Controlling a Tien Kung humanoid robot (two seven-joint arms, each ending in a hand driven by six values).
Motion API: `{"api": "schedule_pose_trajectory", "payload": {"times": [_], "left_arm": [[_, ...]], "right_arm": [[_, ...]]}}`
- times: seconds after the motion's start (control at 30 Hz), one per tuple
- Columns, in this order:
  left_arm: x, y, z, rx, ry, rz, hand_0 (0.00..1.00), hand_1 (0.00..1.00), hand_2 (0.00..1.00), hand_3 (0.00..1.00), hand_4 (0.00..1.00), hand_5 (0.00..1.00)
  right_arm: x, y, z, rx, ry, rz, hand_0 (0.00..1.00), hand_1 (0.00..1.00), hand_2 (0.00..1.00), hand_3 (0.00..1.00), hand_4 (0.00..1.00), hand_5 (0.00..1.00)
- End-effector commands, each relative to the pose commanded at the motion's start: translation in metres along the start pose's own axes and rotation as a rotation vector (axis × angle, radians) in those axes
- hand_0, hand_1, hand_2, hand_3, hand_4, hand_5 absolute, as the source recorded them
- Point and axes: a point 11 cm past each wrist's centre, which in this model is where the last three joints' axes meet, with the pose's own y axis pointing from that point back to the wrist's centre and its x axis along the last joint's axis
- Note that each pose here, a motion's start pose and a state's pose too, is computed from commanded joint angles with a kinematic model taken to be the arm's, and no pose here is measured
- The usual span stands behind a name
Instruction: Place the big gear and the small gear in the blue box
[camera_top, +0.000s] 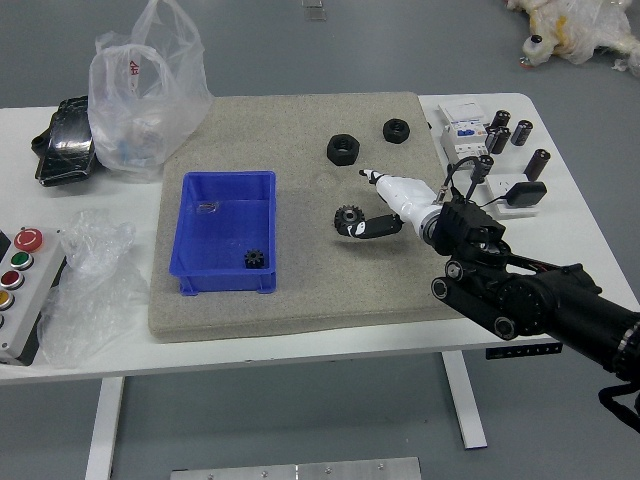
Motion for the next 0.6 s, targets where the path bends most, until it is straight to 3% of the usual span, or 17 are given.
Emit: {"api": "schedule_pose_trajectory", "payload": {"times": [0.07, 0.1, 0.27, 0.3, 0.47, 0.5, 0.6], "left_arm": [[0.000, 0.000, 0.000, 0.001, 0.000, 0.000, 0.856, 0.876, 0.867, 0.976, 0.837, 0.767], [0.000, 0.000, 0.000, 0.001, -0.001, 0.001, 0.856, 0.875, 0.867, 0.976, 0.837, 0.766], [0.000, 0.000, 0.001, -0.001, -0.001, 0.001, 0.856, 0.875, 0.867, 0.976, 0.837, 0.766], [0.000, 0.000, 0.001, -0.001, -0.001, 0.001, 0.856, 0.875, 0.866, 0.976, 0.836, 0.765], [0.000, 0.000, 0.000, 0.002, -0.001, 0.000, 0.856, 0.875, 0.866, 0.976, 0.836, 0.765], [0.000, 0.000, 0.000, 0.001, -0.001, 0.000, 0.855, 0.875, 0.865, 0.976, 0.835, 0.764], [0.000, 0.000, 0.001, -0.003, -0.001, 0.001, 0.855, 0.875, 0.865, 0.976, 0.835, 0.764]], "right_arm": [[-0.002, -0.001, -0.003, 0.002, 0.009, -0.005, 0.615, 0.818, 0.810, 0.932, 0.993, 0.525], [-0.002, -0.002, -0.004, 0.002, 0.013, -0.007, 0.543, 0.712, 0.617, 0.777, 0.566, 0.177], [-0.009, -0.004, -0.002, -0.012, 0.037, -0.028, 0.543, 0.712, 0.617, 0.777, 0.566, 0.177], [-0.011, -0.004, -0.001, -0.015, 0.041, -0.033, 0.493, 0.661, 0.505, 0.652, 0.368, 0.066], [-0.018, -0.003, -0.003, -0.009, 0.049, -0.043, 0.493, 0.661, 0.505, 0.652, 0.368, 0.066], [-0.018, -0.003, -0.004, -0.005, 0.049, -0.041, 0.462, 0.597, 0.437, 0.563, 0.428, 0.007], [-0.018, -0.003, -0.007, 0.010, 0.043, -0.030, 0.462, 0.597, 0.437, 0.563, 0.428, 0.007]]}}
